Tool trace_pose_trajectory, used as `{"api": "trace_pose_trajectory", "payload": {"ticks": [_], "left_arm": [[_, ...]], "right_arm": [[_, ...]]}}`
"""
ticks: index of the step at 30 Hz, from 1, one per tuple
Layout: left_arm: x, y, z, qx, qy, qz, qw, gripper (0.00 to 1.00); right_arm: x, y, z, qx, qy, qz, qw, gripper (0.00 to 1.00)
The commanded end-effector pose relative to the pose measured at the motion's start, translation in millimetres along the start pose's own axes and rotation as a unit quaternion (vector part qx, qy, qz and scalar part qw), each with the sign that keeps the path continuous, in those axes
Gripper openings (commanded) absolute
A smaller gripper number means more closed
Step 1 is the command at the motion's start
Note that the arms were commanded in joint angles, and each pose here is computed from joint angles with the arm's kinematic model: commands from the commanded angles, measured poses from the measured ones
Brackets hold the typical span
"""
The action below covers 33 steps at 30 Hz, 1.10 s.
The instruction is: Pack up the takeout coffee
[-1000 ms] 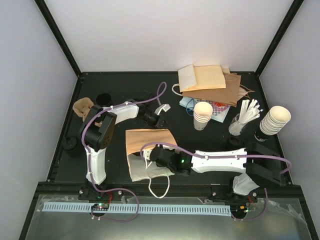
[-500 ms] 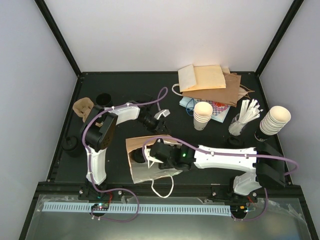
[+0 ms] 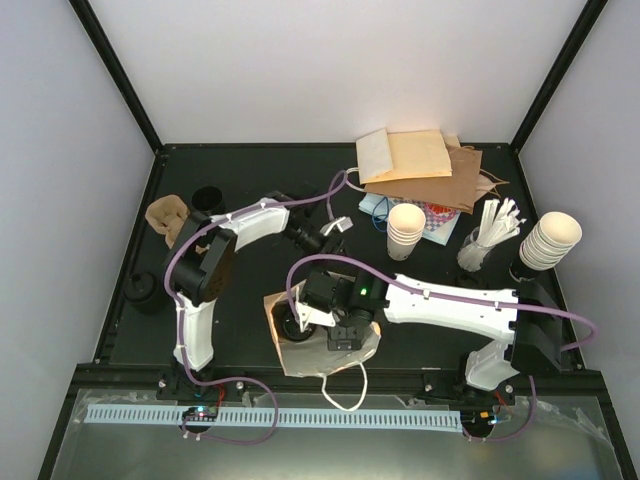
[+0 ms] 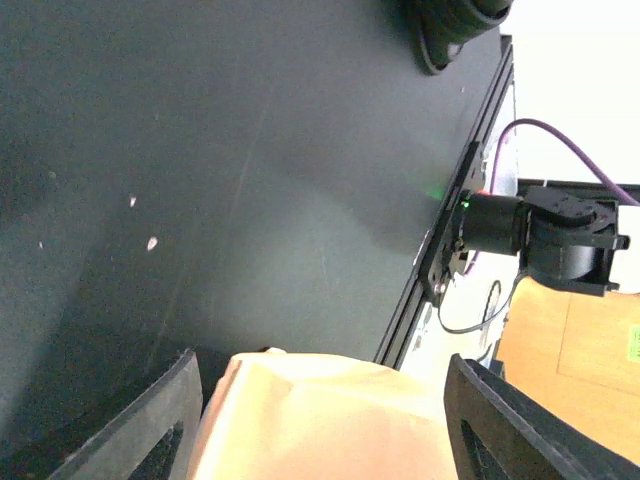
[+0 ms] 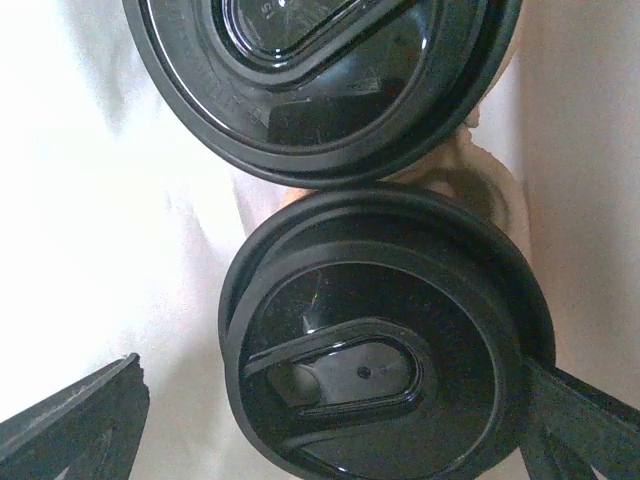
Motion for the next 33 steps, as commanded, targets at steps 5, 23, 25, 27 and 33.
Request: {"api": "trace_pose_trajectory", "payload": {"ticks": [5, 23, 25, 27, 33], "left_arm": [[-18.5, -40.1, -27.4, -0.036, 0.004, 0.005, 0.999, 0.83], [-80.8, -238.6, 6.7, -0.336, 0.072, -0.114, 0.932, 0.85], [-89.1, -245.7, 22.9, -0.349, 0.088, -0.121, 0.925, 0.85], [-101.7, -245.6, 40.0, -0.354, 0.119, -0.117, 0.92, 0.85], [-134.7, -246.8, 86.7, -0.378, 0.212, -0.128, 0.892, 0.83]], "right_arm": [[10.9, -24.6, 13.8, 0.058, 0.007, -0.063, 0.996, 1.0], [-16.0, -41.7, -2.7, 0.002, 0.076, -0.095, 0.993, 1.0], [-18.5, -39.1, -2.6, 0.001, 0.087, -0.104, 0.991, 1.0], [-20.9, -35.6, -2.0, 0.004, 0.099, -0.115, 0.988, 1.0], [-26.8, -28.2, -1.3, 0.003, 0.134, -0.148, 0.98, 1.0]]}}
Point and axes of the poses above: each gripper's point midway between its finger pads, its own y axis out along the fingers, its own x axis along the line the jaws close on, z = x × y, the point moved 2 cm from there along -y, back along the fingers, and after that the axes turned 4 degrees about -y, right-handed, at the moved point
